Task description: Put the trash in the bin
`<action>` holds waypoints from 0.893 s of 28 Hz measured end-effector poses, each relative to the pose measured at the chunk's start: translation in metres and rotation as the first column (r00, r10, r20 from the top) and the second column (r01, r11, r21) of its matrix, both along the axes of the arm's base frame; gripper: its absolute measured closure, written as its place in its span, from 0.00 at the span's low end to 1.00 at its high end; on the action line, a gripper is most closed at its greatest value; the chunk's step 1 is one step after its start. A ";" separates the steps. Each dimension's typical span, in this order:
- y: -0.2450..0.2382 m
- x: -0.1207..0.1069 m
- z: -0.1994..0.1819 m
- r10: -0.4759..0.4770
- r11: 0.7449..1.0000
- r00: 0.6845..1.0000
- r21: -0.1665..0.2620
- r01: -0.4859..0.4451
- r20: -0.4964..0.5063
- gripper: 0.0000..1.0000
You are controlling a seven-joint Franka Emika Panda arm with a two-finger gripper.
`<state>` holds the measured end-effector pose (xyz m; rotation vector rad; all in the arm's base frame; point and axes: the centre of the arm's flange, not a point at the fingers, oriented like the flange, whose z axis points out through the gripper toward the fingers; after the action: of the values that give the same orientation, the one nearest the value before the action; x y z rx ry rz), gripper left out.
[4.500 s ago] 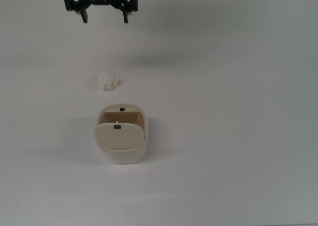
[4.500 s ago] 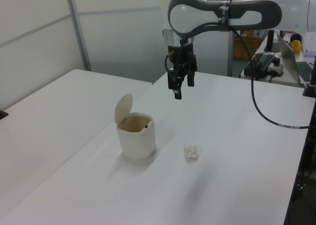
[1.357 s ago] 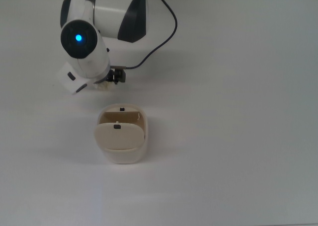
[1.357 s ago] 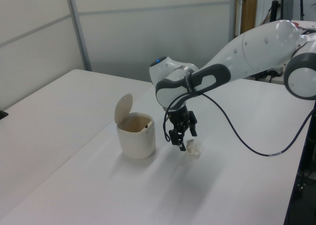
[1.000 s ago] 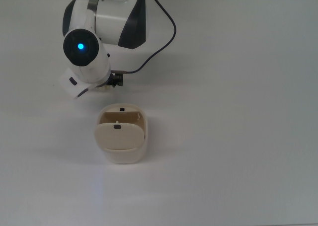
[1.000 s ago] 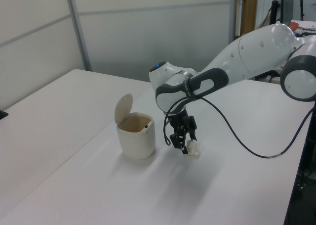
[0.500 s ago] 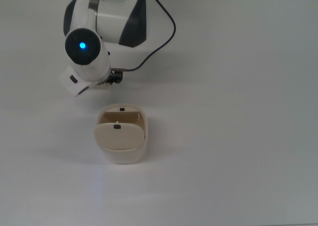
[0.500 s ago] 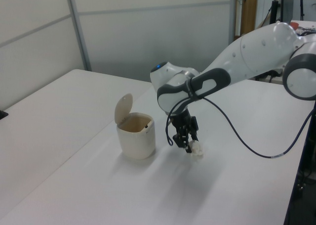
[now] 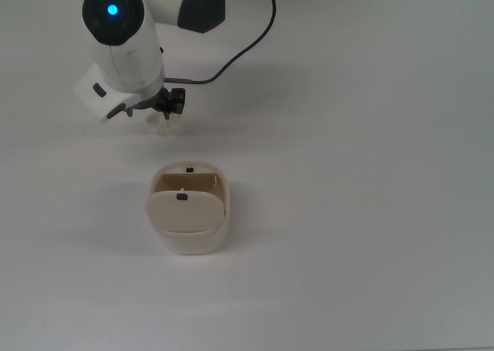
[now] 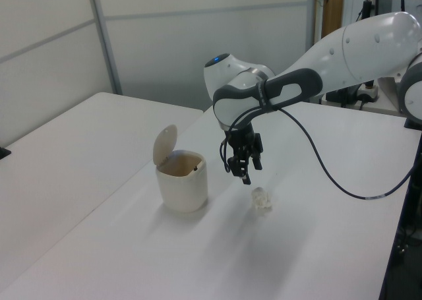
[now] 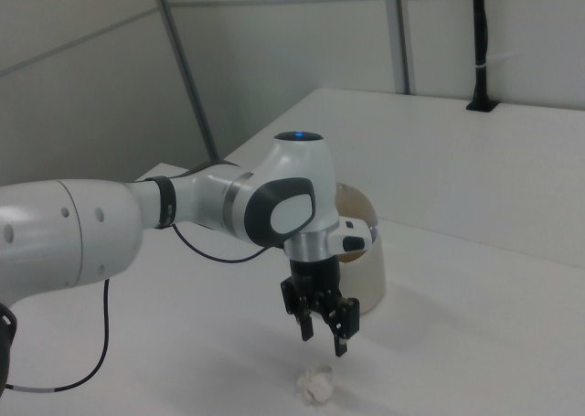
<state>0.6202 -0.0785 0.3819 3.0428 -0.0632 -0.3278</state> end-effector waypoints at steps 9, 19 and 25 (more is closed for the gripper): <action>0.001 -0.010 -0.052 0.045 0.999 0.994 0.020 -0.043 -0.100 0.00; 0.006 -0.022 -0.081 0.099 0.995 0.981 0.009 -0.099 -0.166 0.13; 0.007 -0.020 -0.080 0.103 0.995 0.982 0.006 -0.103 -0.158 0.37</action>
<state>0.6001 -0.0718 0.3016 2.9919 0.1031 -0.5586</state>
